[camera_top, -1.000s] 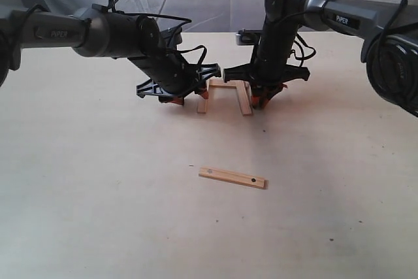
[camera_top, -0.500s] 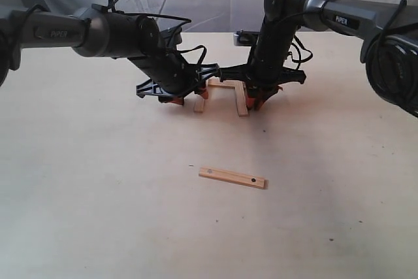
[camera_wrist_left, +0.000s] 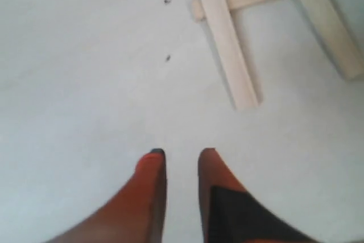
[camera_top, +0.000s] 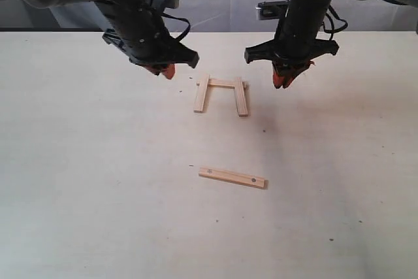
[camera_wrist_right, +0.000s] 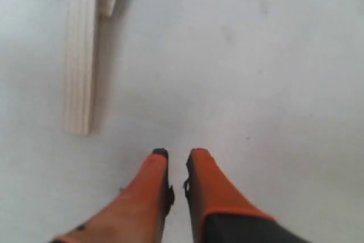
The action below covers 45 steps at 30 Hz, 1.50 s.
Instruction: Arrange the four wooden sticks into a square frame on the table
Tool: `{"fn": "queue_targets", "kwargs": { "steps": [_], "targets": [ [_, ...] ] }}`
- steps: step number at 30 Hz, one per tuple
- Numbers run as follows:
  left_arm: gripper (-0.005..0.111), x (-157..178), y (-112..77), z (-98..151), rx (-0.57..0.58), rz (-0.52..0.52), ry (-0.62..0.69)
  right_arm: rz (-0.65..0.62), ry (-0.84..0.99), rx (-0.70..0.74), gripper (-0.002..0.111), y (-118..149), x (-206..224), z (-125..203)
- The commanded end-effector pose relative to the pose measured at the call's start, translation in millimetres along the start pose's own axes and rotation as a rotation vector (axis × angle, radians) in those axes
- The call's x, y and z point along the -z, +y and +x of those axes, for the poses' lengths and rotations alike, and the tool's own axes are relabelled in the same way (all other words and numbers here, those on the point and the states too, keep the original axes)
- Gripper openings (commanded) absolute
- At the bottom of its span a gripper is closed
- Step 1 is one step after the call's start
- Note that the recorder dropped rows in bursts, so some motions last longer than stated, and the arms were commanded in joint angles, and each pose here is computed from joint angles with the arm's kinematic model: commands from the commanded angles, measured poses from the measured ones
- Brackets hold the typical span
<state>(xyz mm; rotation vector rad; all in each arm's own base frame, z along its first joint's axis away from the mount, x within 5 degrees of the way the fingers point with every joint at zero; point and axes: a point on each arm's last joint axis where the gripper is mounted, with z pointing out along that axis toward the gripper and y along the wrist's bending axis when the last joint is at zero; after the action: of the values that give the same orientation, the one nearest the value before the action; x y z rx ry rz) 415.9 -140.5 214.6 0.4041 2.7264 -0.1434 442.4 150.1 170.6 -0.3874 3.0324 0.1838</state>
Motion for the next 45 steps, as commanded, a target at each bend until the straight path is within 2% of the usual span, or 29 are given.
{"fn": "queue_targets", "kwargs": {
  "steps": [1,7,9,12,14,18,21,27,34,42,45],
  "targets": [
    [0.0,11,2.0,24,-0.063,-0.012,0.123,-0.059,-0.031,0.012,0.015,5,3,23],
    [0.0,14,1.7,29,0.117,-0.005,-0.046,-0.101,-0.113,-0.039,0.016,8,0,26],
    [0.0,13,0.1,26,0.139,0.018,-0.098,-0.134,-0.168,-0.066,0.022,11,1,21],
    [0.0,9,-0.5,22,0.149,0.03,-0.136,-0.168,-0.22,-0.087,0.039,14,3,13],
    [0.0,10,3.1,19,0.156,0.028,-0.175,-0.179,-0.234,-0.089,0.043,16,3,8],
    [0.0,11,24.9,14,0.23,0.022,-0.229,-0.179,-0.217,-0.078,0.043,24,-7,-5],
    [0.0,13,46.7,15,0.298,0.013,-0.236,-0.13,-0.189,-0.075,0.043,30,-17,-13],
    [0.0,15,70.7,19,0.335,-0.015,-0.221,-0.075,-0.164,-0.063,0.046,47,-34,-26],
    [0.0,15,74.1,20,0.317,-0.02,-0.21,-0.036,-0.147,-0.077,0.046,55,-49,-33],
    [0.0,15,74.2,19,0.318,-0.02,-0.22,0.0,-0.104,-0.1,0.046,51,-62,-30],
    [0.0,15,74.1,19,0.322,-0.017,-0.221,0.001,-0.081,-0.103,0.042,50,-66,-28]
  ]
}}
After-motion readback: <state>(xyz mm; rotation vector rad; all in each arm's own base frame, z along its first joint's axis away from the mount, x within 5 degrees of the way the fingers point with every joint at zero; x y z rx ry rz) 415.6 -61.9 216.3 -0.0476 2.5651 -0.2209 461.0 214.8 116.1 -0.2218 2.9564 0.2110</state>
